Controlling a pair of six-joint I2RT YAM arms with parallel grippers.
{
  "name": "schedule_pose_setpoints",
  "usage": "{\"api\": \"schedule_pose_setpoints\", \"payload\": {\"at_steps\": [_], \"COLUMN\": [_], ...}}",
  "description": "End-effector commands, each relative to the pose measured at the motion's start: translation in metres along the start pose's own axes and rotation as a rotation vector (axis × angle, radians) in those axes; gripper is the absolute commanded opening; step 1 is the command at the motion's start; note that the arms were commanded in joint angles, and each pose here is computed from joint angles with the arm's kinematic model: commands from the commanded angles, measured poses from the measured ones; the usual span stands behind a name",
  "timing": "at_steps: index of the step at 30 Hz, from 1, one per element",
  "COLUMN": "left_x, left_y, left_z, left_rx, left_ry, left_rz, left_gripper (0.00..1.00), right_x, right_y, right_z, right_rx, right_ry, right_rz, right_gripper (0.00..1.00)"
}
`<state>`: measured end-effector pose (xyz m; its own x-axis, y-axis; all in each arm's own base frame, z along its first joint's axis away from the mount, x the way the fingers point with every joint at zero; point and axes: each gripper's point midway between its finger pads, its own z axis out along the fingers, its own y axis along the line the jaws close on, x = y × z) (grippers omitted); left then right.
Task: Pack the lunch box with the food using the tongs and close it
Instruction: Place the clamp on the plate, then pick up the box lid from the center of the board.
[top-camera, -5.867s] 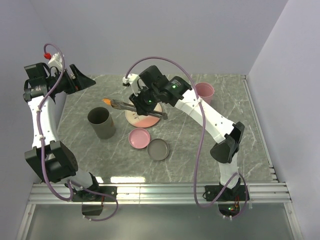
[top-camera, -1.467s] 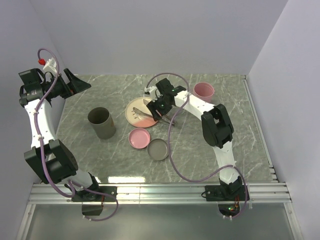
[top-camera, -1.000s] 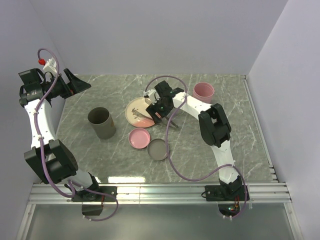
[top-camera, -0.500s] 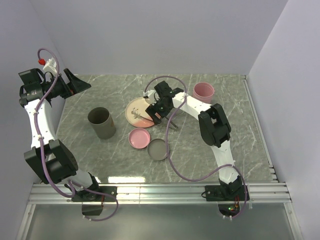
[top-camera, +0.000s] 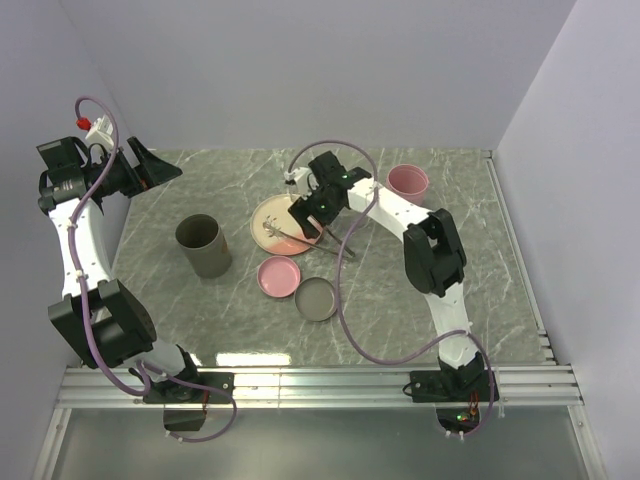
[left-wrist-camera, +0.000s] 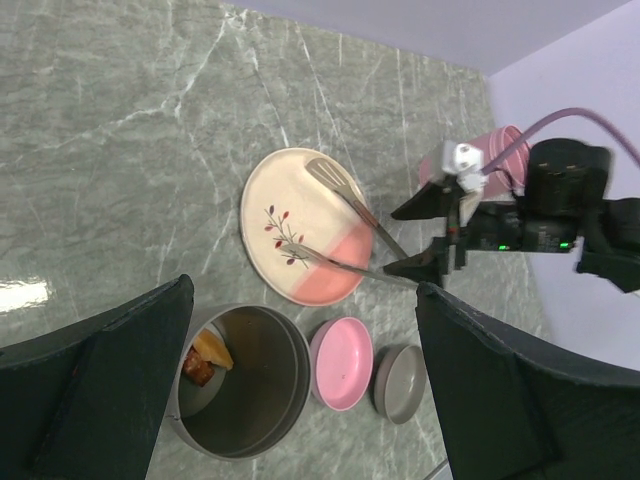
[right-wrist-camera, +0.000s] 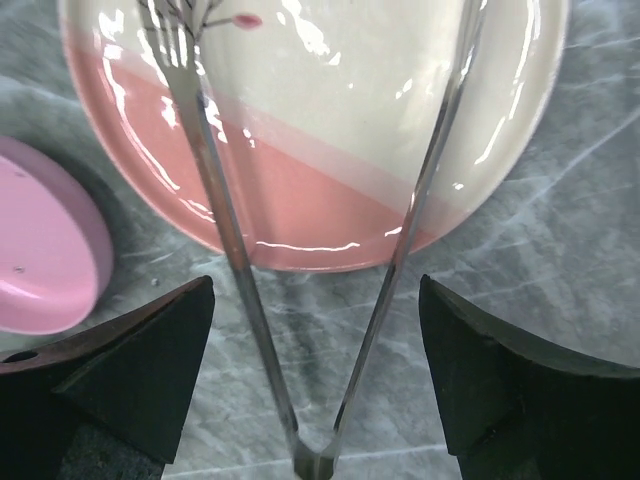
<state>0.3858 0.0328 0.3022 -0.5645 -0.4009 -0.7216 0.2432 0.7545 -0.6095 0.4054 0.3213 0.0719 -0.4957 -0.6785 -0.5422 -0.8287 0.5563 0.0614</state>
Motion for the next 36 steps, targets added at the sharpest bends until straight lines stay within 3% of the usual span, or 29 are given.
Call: {"api": "schedule_pose_setpoints", "payload": {"at_steps": [1, 9, 17, 22, 27, 30, 36], "left_x": [-0.016, -0.012, 0.008, 0.024, 0.042, 0.052, 0.056], "left_y": [-0.018, -0.014, -0.013, -0.013, -0.015, -0.021, -0.031], "left_z": [-0.015, -0.024, -0.030, -0.035, -0.033, -0.031, -0.024], "left_rx": [-0.013, -0.080, -0.084, -0.106, -0.061, 0.009, 0.092], "left_ry": [-0.052, -0.026, 0.022, 0.027, 0.052, 0.080, 0.050], "left_rz": [0.110, 0.155, 0.263, 0.366, 0.374, 0.357, 0.283], "left_gripper": [0.99, 0.99, 0.99, 0.99, 0.99, 0.99, 0.99], "right_x": [-0.057, -0.092, -0.045, 0.021, 0.095, 0.121, 0.131], "right_y": [0.003, 0.001, 0.029, 0.061, 0.090, 0.111, 0.157], "right_z": [-0.060, -0.155, -0.208, -0.203, -0.174, -0.159, -0.131], "right_rx": [0.046, 0.102, 0.040, -0.052, -0.107, -0.107, -0.129], "right_ry": [-0.168, -0.345, -0.328, -0.241, -0.046, -0.007, -0.013], "right_rz": [-0.016, -0.002, -0.031, -0.072, -0.143, -0.231, -0.472], "right_gripper": [0.90, 0.93, 0.93, 0.93, 0.93, 0.93, 0.91]}}
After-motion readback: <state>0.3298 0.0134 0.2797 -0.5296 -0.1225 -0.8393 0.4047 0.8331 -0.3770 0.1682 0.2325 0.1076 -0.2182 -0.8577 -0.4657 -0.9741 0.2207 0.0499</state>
